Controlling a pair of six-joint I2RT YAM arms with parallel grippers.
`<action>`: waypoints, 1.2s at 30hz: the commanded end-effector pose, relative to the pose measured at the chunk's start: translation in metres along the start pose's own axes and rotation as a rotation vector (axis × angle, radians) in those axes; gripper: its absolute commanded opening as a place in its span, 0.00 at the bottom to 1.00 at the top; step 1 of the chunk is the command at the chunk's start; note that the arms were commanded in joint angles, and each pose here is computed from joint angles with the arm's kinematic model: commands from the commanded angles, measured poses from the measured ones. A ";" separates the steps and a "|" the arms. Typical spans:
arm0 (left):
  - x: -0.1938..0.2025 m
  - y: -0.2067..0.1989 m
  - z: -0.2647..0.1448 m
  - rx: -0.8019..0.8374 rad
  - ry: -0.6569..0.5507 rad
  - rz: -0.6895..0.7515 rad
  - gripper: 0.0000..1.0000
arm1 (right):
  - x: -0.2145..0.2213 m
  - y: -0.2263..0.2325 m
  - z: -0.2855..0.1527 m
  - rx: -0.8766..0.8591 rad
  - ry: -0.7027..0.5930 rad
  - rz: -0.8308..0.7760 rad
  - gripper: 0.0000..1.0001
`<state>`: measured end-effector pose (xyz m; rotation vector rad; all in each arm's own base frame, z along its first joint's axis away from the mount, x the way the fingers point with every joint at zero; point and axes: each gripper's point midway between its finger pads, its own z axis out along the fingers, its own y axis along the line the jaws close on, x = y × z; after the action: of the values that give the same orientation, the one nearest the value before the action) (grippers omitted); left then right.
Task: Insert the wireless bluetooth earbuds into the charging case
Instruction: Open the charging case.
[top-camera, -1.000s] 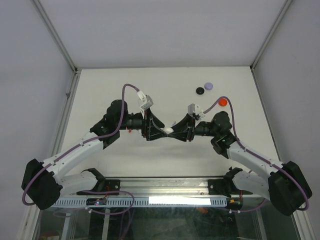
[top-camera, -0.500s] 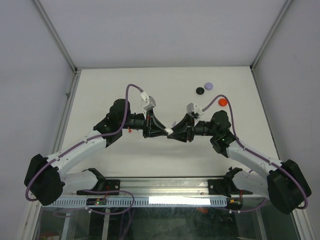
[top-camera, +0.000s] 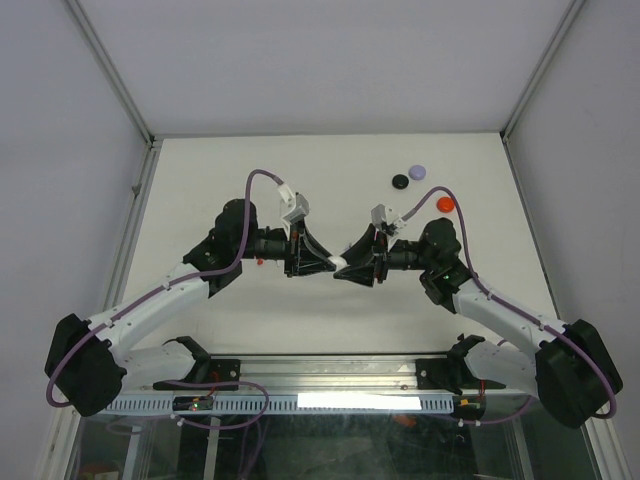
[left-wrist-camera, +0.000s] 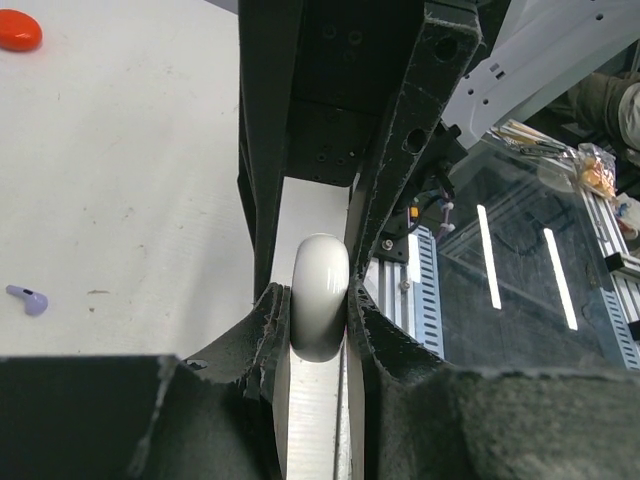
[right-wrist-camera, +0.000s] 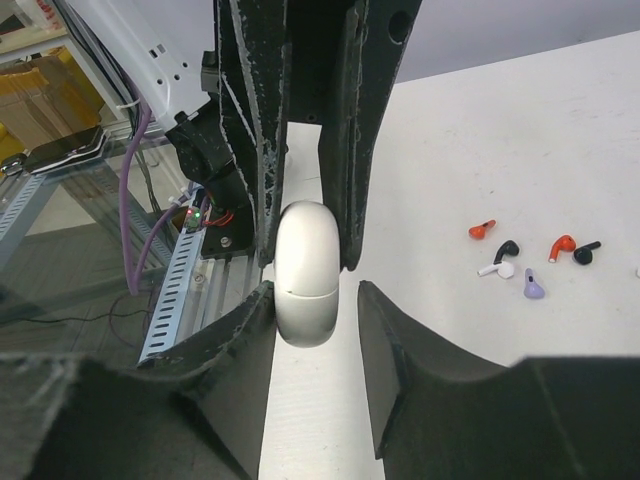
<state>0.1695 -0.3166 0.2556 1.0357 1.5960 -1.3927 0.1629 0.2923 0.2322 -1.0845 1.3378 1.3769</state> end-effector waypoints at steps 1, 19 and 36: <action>-0.020 -0.012 -0.002 0.028 -0.062 0.106 0.00 | -0.016 0.000 0.003 0.000 -0.024 -0.043 0.41; -0.029 0.009 -0.005 -0.125 -0.089 0.051 0.32 | -0.019 0.012 0.000 -0.068 -0.028 -0.067 0.00; -0.035 0.029 -0.011 -0.237 -0.109 0.014 0.53 | -0.022 0.024 -0.002 -0.119 -0.043 -0.107 0.00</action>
<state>0.1886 -0.3131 0.2577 0.9053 1.6542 -1.2768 0.1582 0.2902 0.2340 -1.1126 1.3156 1.3998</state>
